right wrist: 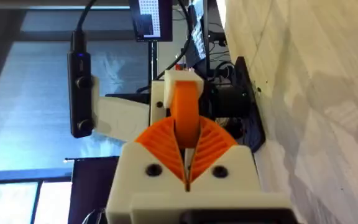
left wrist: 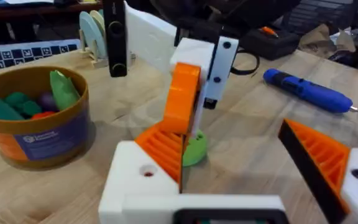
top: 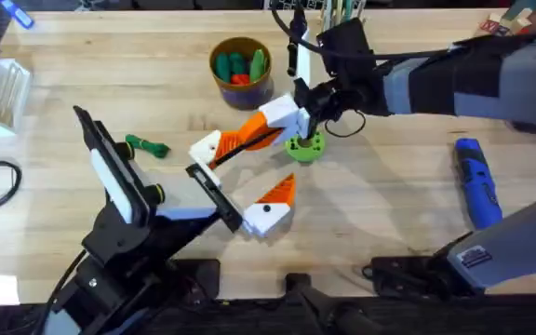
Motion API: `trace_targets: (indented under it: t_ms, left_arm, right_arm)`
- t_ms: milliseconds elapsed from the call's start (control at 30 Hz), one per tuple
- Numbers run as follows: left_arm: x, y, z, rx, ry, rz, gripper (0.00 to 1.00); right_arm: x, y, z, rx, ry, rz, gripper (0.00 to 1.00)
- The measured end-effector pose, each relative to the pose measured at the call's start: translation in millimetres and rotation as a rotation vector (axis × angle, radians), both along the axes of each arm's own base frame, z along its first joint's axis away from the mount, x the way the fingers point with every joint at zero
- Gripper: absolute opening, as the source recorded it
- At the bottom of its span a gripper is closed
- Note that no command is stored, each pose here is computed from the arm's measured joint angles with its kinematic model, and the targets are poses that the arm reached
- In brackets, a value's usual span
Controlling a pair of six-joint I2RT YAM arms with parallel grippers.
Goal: Pick up the gripper from the table and insert it into the empty holder that is missing its gripper. Then pick up a screw, insert it into the mounting hole, and use the screwdriver to tighten it. Finally, clean up the table by picking up the vegetable and placing it into the bucket.
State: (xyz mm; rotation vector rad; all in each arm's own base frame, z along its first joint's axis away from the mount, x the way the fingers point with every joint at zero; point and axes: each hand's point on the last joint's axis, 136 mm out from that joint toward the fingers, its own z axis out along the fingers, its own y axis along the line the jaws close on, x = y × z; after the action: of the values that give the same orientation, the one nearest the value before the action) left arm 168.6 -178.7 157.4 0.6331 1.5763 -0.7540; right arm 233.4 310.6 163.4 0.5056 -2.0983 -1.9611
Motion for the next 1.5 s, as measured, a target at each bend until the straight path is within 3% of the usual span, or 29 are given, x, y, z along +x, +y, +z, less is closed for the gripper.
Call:
trace_targets:
  t_ms: [467, 1500]
  left_arm:
    - [4.5, 4.0, 0, 0.006, -0.005, 0.033, 0.985]
    - [-0.3, 0.0, 0, 0.002, -0.004, -0.008, 0.986]
  right_arm:
    - [6, 9, 1, 0.008, -0.078, -0.015, 0.011]
    - [7, 10, 1, -0.014, -0.039, -0.024, 0.009]
